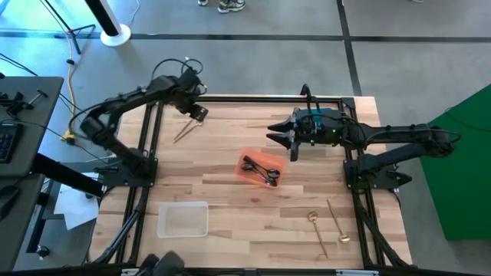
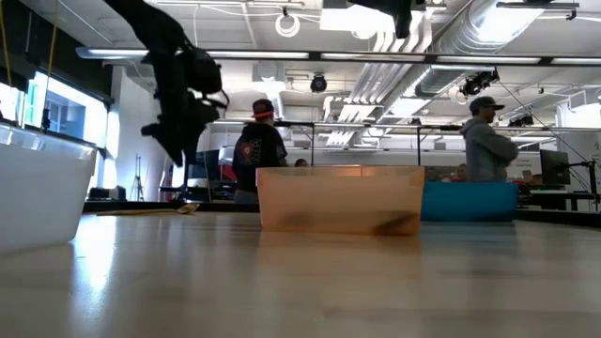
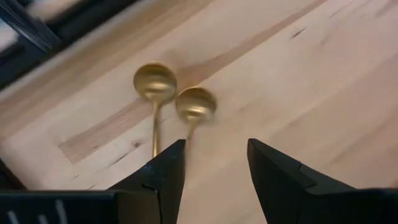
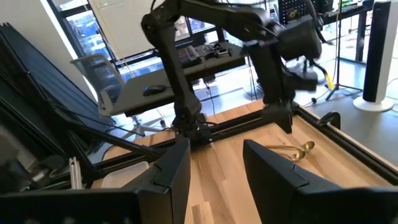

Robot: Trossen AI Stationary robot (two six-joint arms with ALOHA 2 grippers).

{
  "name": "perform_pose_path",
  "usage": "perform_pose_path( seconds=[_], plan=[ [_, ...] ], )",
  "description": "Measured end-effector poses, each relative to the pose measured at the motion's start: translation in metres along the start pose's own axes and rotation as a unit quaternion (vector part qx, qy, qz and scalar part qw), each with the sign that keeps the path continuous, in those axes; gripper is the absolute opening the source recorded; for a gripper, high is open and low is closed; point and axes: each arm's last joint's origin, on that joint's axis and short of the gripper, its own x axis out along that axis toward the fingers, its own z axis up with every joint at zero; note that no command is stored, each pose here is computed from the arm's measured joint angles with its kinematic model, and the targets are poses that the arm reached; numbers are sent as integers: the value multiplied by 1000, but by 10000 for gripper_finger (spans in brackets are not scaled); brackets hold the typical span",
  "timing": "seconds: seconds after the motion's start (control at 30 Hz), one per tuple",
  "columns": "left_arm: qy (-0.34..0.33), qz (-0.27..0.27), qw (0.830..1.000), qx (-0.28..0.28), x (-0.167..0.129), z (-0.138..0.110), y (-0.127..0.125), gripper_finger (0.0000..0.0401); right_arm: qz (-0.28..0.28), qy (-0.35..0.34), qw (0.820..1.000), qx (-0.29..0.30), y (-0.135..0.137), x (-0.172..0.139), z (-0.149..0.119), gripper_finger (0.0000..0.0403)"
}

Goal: Sort silverware by color (type)
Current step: Put the top right golden spoon into the white bin

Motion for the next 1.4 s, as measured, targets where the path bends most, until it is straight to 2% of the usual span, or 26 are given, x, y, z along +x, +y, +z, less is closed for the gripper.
perform_pose_path(
  seconds=[0.17, 0.33, 0.8, 1.0, 1.13, 1.3, 1.4],
  plan=[
    [62, 8, 998, 17, 35, 4, 5, 161, -1, 4, 1000, 17, 0, 0, -1, 133],
    [117, 9, 992, 55, 57, 2, 6, 161, -6, 19, 999, 25, -1, 0, -4, 133],
    [169, 10, 983, 70, 95, 2, 7, 161, -7, 25, 999, 25, -1, 0, -5, 133],
    [169, 12, 983, 70, 98, 2, 7, 160, -7, 26, 999, 25, -1, 0, -5, 133],
    [168, 21, 983, 73, 98, 3, 8, 122, -7, 25, 999, 26, -1, 0, -5, 133],
    [166, 25, 982, 88, 98, 3, 8, 17, -7, 25, 999, 26, -1, 0, -5, 133],
    [165, 24, 982, 91, 98, 3, 8, 14, -7, 25, 999, 26, -1, 0, -5, 133]
  ],
)
